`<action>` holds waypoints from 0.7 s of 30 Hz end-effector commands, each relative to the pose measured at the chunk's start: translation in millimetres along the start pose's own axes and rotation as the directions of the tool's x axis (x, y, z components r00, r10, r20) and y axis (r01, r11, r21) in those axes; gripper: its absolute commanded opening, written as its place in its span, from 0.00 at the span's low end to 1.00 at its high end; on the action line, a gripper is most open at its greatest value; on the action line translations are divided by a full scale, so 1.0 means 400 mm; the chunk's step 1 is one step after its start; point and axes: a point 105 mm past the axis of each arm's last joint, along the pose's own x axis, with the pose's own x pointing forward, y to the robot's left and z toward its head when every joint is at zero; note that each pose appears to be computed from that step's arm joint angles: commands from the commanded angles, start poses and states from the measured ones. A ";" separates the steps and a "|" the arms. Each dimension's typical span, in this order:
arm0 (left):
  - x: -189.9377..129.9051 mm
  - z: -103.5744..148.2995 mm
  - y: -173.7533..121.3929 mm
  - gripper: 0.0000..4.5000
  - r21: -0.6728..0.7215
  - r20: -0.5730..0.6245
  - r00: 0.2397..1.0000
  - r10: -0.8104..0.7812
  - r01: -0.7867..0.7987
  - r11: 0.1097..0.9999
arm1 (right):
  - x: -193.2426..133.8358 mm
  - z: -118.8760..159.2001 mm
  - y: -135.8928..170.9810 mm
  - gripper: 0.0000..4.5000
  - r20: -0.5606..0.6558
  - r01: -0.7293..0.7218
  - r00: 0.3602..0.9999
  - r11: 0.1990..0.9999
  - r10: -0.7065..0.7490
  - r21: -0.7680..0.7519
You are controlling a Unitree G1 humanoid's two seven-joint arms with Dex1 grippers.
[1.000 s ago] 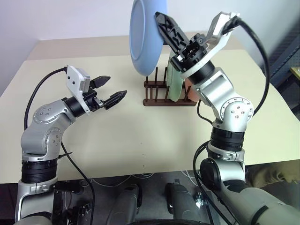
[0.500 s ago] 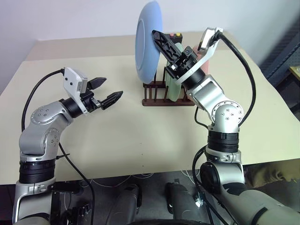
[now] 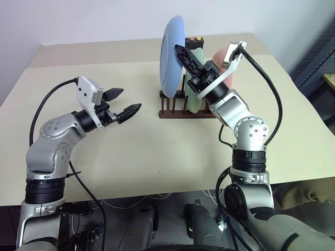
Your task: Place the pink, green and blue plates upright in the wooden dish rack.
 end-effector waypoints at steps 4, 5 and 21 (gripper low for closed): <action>0.010 0.037 -0.019 1.00 0.033 0.048 0.999 -0.022 0.021 0.999 | -0.010 0.002 0.011 0.00 0.005 -0.018 1.000 0.999 0.018 -0.036; 0.010 0.037 -0.019 1.00 0.033 0.049 0.999 -0.022 0.020 0.999 | -0.012 -0.005 0.010 0.00 -0.005 -0.017 1.000 0.999 0.016 -0.041; 0.013 0.034 -0.021 1.00 0.046 0.044 0.999 -0.012 0.010 0.999 | -0.015 -0.045 -0.002 0.00 -0.084 -0.001 0.996 0.996 -0.007 -0.089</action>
